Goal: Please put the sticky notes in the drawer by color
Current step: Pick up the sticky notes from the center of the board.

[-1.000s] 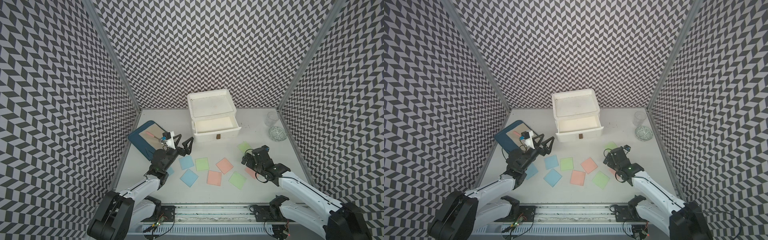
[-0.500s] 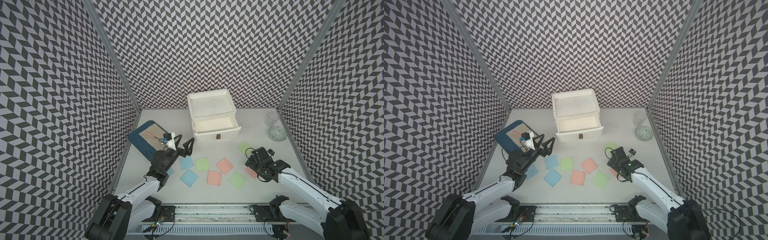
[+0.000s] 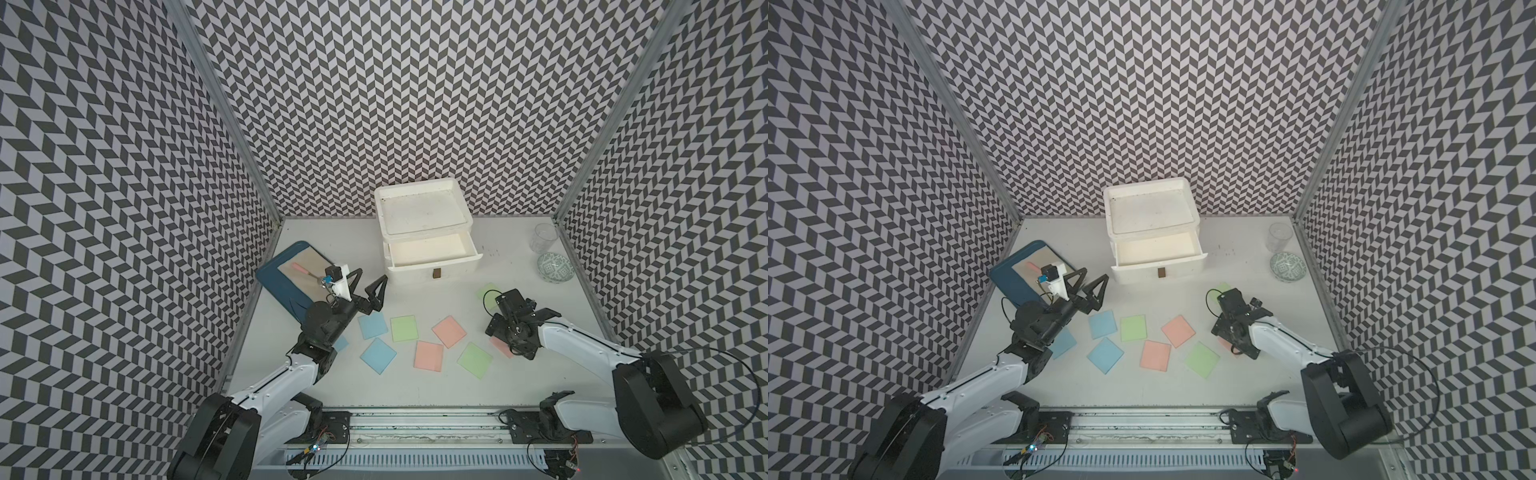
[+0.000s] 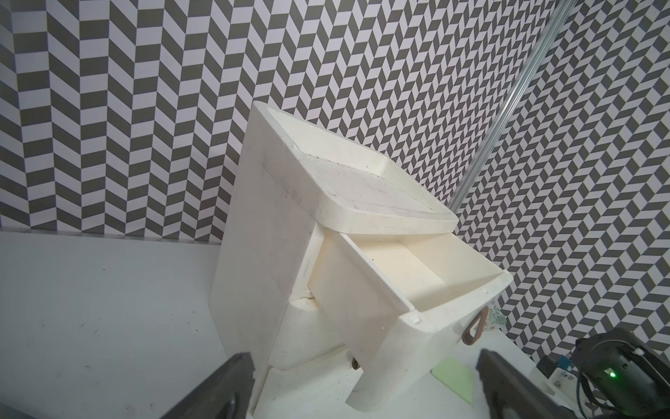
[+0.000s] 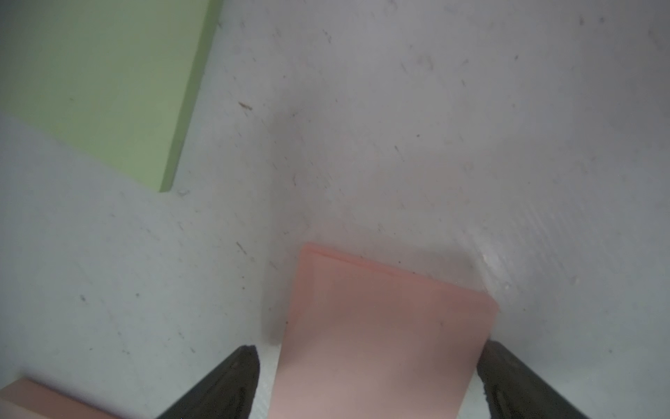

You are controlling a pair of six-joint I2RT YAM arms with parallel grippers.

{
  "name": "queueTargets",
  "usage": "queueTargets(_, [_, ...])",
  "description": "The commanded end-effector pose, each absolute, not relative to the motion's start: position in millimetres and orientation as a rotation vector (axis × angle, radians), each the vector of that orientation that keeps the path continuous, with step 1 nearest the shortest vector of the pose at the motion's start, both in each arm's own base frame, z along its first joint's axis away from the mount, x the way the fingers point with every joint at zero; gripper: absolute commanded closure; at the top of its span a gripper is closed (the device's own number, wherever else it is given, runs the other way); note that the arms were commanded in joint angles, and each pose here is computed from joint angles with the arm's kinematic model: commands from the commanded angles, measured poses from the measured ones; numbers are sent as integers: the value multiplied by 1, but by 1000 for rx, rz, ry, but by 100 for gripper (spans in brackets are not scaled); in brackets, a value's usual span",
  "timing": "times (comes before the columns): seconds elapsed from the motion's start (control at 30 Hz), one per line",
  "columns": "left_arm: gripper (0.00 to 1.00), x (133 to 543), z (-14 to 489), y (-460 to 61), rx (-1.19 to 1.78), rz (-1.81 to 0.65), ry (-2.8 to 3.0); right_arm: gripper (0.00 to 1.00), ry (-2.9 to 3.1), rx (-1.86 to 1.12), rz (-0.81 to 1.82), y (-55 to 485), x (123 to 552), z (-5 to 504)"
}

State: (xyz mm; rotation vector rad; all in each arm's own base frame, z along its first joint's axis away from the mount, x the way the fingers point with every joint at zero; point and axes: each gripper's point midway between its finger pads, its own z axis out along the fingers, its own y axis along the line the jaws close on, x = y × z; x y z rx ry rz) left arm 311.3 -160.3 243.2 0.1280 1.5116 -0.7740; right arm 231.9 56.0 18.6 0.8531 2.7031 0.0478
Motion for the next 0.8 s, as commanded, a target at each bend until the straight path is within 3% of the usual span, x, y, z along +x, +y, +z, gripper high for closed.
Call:
queueTargets(0.0, [0,310,249,-160,136,-762,1493,7,2757,857,76,55,219,2])
queueTargets(0.17, [1,309,248,-160,136,-762,1494,16,2758,825,101,59,224,3])
queueTargets(0.53, [1,308,249,-159,137,-763,1488,7,2756,755,84,62,229,12])
queueTargets(0.77, [1,307,249,-159,139,-766,1483,8,2773,726,61,70,224,8])
